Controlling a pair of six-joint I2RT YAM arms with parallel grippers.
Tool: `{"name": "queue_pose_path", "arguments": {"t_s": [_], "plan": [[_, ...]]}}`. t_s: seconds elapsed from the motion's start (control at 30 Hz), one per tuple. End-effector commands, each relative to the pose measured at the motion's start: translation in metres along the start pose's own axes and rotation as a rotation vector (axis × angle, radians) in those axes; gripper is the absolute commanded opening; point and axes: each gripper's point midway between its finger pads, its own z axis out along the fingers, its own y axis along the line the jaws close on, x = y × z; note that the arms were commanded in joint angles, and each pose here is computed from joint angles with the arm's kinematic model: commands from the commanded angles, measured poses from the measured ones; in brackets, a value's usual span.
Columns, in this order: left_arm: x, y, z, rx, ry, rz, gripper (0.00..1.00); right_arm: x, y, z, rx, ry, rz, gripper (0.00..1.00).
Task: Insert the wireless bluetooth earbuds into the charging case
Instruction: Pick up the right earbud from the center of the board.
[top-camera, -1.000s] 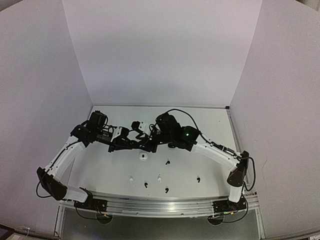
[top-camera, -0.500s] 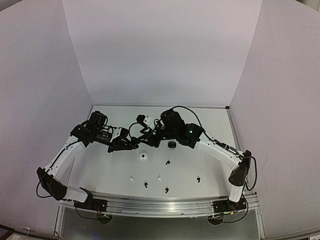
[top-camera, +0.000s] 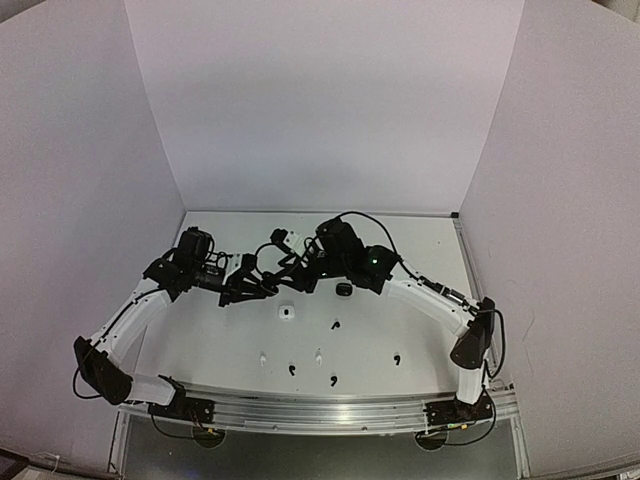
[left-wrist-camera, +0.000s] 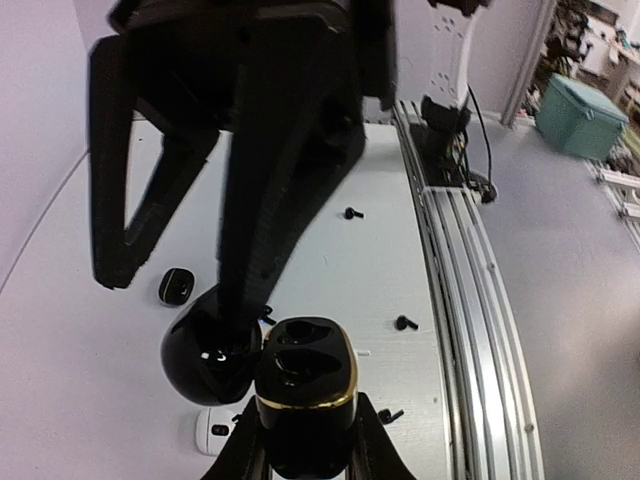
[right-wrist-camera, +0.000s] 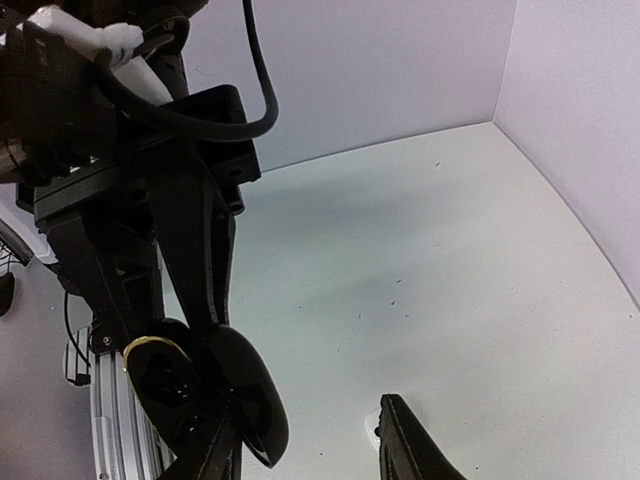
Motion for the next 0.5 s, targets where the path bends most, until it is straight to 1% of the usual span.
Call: {"name": "queue_pose_path", "arguments": {"t_s": [0.0, 0.1, 0.23, 0.4, 0.47], "plan": [[-0.037, -0.009, -0.009, -0.002, -0.172, 0.018, 0.00, -0.005, -0.011, 0.003, 0.002, -0.017, 0.034, 0.41], [-0.030, -0.003, -0.005, -0.018, -0.180, -0.051, 0.00, -0.007, -0.004, -0.002, -0.036, -0.025, 0.043, 0.42], [-0.023, 0.007, -0.005, -0.048, -0.195, -0.154, 0.00, -0.008, -0.004, -0.011, -0.042, -0.030, 0.057, 0.43], [-0.016, 0.009, -0.003, -0.062, -0.215, -0.202, 0.00, -0.018, -0.001, -0.019, -0.071, -0.054, 0.076, 0.46], [-0.015, 0.010, -0.003, -0.070, -0.232, -0.213, 0.00, -0.023, -0.001, -0.022, -0.075, -0.066, 0.091, 0.50]]}}
